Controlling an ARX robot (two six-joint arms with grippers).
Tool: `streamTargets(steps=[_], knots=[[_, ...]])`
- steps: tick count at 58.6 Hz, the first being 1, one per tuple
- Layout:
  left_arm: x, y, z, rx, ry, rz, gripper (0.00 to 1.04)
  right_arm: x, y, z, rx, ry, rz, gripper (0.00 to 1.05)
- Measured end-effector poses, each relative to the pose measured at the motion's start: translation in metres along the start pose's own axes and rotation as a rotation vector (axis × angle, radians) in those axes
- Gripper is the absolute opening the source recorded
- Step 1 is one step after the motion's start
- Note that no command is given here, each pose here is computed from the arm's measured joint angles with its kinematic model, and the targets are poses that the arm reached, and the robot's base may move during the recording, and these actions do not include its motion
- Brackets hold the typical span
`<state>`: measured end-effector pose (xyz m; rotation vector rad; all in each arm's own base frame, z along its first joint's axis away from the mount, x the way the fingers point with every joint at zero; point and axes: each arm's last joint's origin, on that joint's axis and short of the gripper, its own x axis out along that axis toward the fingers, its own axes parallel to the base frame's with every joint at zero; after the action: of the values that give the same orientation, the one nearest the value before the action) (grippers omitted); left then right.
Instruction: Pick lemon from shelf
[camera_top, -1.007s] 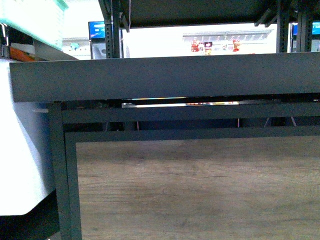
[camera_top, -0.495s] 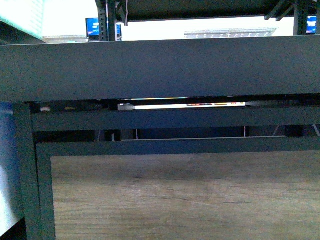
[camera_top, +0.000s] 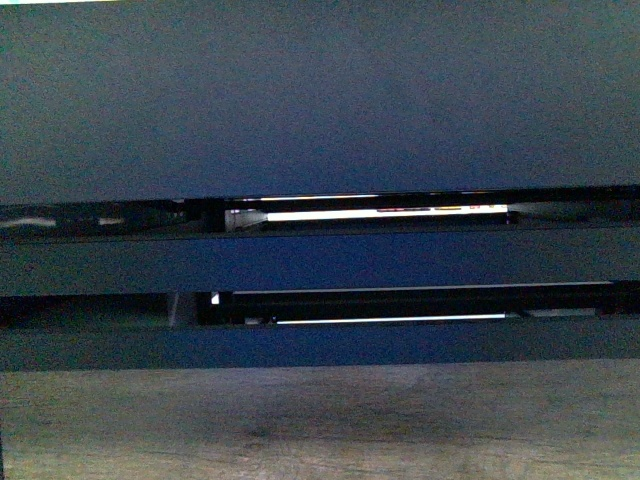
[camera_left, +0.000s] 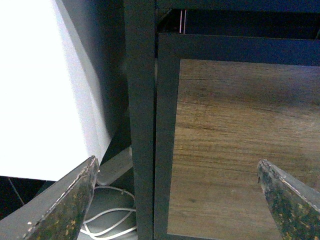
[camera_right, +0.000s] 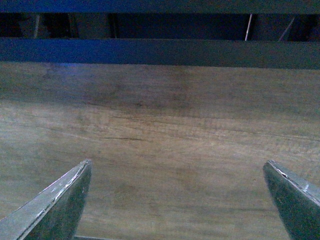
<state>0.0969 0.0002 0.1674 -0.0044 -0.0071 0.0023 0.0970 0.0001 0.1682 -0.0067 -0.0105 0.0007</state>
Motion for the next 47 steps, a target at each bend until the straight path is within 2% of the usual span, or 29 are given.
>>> streamTargets(steps=[47], knots=[[0.0000,0.0000,0.0000,0.000,0.000,0.000,0.97,0.0000,0.0000,0.0000,0.003,0.000,0.000,1.02]])
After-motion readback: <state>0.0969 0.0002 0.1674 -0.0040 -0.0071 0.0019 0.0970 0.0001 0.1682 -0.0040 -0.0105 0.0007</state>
